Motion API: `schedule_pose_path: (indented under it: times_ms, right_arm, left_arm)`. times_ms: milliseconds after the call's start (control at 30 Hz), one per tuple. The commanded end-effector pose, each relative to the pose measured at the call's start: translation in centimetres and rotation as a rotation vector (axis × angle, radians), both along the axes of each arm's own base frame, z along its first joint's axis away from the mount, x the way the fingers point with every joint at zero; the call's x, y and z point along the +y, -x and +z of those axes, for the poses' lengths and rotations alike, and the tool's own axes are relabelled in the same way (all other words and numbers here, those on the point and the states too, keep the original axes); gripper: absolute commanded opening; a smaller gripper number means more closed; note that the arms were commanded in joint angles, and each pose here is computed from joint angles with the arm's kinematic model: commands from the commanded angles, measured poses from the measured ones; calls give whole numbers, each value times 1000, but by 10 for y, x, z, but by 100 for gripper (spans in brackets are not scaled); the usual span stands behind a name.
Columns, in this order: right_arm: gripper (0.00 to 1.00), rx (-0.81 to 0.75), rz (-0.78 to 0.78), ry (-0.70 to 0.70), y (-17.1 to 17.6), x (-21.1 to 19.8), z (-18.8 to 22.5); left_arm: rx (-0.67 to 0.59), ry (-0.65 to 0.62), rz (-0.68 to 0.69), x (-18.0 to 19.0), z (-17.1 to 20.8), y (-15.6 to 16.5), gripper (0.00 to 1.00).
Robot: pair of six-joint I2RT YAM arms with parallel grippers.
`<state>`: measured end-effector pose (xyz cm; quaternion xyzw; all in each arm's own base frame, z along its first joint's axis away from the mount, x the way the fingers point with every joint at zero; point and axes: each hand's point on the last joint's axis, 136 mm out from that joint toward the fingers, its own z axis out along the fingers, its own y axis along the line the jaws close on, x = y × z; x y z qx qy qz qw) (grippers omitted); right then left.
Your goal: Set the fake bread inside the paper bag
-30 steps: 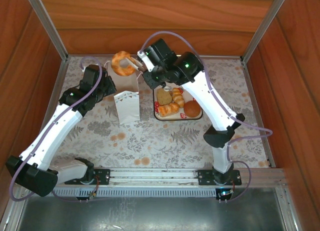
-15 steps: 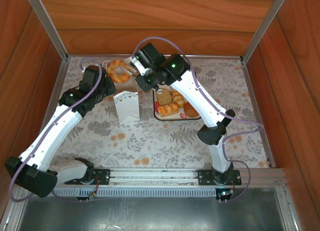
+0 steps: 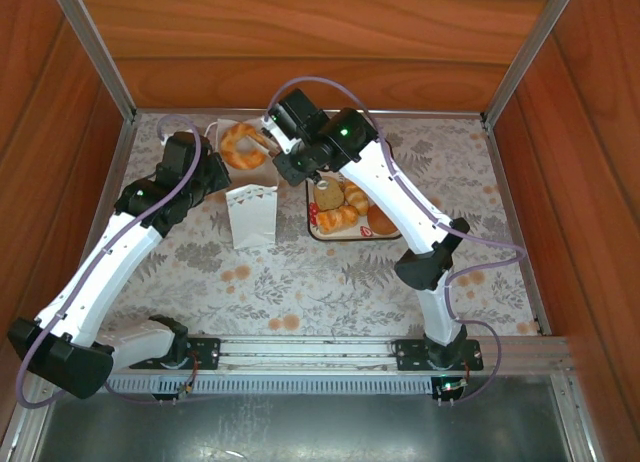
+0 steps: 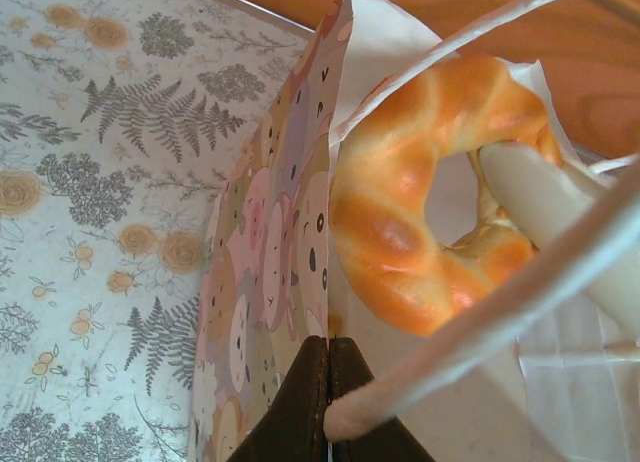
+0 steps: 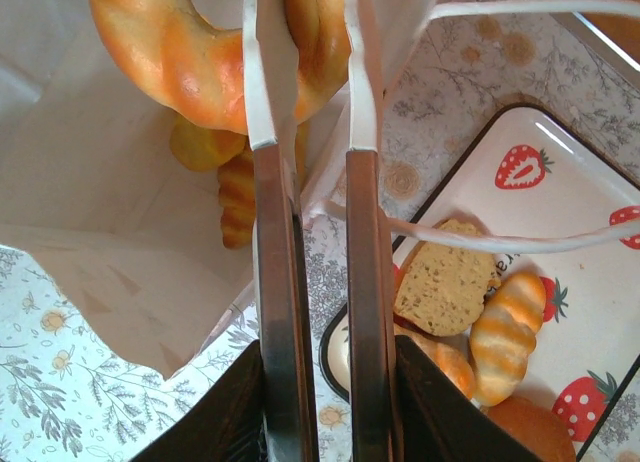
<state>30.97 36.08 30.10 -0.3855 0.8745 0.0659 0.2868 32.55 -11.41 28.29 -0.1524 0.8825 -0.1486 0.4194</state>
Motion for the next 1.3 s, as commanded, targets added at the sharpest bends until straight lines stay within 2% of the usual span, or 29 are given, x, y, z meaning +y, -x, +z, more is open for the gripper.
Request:
schedule_pose_path:
  times_ms: [0,233,567,1267]
  right_arm:
    - [32,-19,-18,5,1,-3,4]
    - [34,-11,-15,22,2,-5,0]
    - [51,-32,-30,33,-2,-10,5]
    - [51,-107,-26,-60,3,-18,46]
  left_arm:
    - [-26,-6,13,3,4,2,0]
    - [-25,-7,13,3,3,2,0]
    - [-31,-7,16,5,4,3,0]
    - [-28,0,6,1,4,1,0]
